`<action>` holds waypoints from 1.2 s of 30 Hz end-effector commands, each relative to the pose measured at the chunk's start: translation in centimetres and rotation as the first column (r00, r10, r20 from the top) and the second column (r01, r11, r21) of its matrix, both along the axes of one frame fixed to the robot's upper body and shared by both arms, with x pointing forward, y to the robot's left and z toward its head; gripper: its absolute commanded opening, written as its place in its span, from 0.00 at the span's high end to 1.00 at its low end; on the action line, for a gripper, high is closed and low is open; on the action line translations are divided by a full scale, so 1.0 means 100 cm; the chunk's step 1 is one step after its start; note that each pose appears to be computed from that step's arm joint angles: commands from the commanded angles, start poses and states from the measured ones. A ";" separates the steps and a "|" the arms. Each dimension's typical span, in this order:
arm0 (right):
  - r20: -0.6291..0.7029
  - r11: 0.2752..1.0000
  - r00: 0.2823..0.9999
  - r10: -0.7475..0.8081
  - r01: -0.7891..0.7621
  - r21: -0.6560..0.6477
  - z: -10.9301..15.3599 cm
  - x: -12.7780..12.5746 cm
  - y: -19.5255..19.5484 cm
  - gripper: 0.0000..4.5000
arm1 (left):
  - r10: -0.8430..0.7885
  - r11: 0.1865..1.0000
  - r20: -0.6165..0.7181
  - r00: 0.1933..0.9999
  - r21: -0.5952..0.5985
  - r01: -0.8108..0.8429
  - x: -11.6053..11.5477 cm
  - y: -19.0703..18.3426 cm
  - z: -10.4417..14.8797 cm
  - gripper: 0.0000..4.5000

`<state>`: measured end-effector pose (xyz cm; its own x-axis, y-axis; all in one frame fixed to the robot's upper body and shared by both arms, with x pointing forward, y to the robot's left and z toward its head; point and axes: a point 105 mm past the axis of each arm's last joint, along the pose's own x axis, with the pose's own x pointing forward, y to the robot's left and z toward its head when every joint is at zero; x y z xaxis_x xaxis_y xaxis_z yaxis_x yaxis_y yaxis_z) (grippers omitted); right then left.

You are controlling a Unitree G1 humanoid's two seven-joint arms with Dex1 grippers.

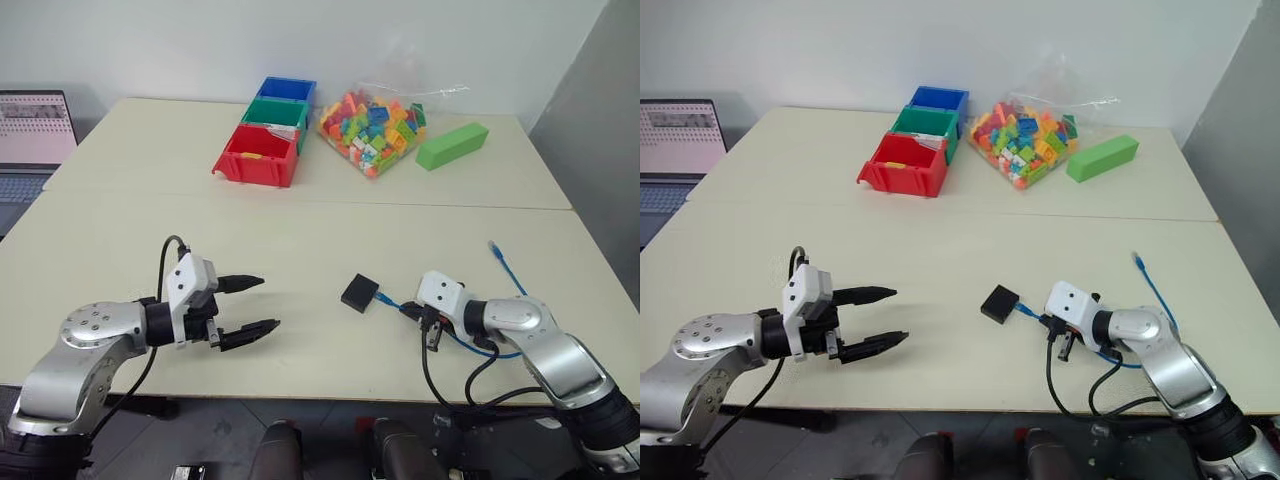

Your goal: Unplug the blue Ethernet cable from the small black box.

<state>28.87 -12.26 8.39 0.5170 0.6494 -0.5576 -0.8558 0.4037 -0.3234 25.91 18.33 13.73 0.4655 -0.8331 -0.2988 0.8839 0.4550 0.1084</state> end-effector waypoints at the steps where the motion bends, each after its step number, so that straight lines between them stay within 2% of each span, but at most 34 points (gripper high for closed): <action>1: -0.032 1.000 0.999 0.012 -0.011 0.018 0.001 -0.006 0.001 0.74 | -0.021 1.000 0.021 1.000 -0.003 0.021 0.001 -0.003 0.004 0.00; 2: -0.039 0.999 0.999 0.026 -0.025 0.026 0.003 -0.008 0.003 0.66 | -0.026 1.000 0.017 1.000 -0.005 0.026 0.000 -0.003 0.004 0.00; 7: -0.028 0.995 0.999 -0.037 0.039 0.091 0.007 0.002 0.011 0.43 | -0.043 0.999 0.008 0.999 -0.008 0.043 -0.003 -0.006 0.002 0.00; 14: -0.061 0.979 0.992 -0.112 0.121 0.165 -0.005 0.017 0.024 0.43 | -0.059 0.998 0.004 0.998 -0.011 0.059 -0.003 -0.010 -0.001 0.00; 19: -0.081 0.975 0.991 -0.108 0.122 0.188 -0.009 0.023 0.032 0.43 | -0.064 0.998 0.004 0.998 -0.018 0.064 0.000 -0.013 -0.001 0.00; 22: -0.076 0.976 0.992 -0.098 0.111 0.185 -0.009 0.025 0.034 0.52 | -0.060 0.998 0.003 0.998 -0.029 0.060 0.002 -0.013 -0.001 0.00; 25: -0.065 0.979 0.995 -0.079 0.090 0.182 -0.007 0.025 0.036 0.67 | -0.048 0.998 0.000 0.999 -0.033 0.048 0.004 -0.011 -0.002 0.00; 27: -0.057 0.981 0.996 -0.065 0.074 0.181 -0.005 0.024 0.038 0.81 | -0.033 0.999 -0.003 0.999 -0.027 0.032 0.007 -0.008 -0.004 0.00; 30: -0.025 0.984 0.999 -0.044 0.048 0.171 -0.002 0.024 0.042 0.95 | -0.010 1.000 -0.017 1.000 -0.005 0.010 0.012 -0.004 -0.009 0.00; 33: 0.082 0.990 0.997 -0.004 -0.008 0.138 0.011 0.027 0.048 0.96 | -0.004 0.999 -0.036 0.999 -0.033 0.003 0.016 -0.005 -0.009 0.00; 36: 0.268 0.990 0.960 0.088 -0.113 0.080 0.035 0.028 0.057 0.96 | 0.003 0.992 -0.105 0.994 -0.123 -0.016 0.021 -0.009 -0.003 0.00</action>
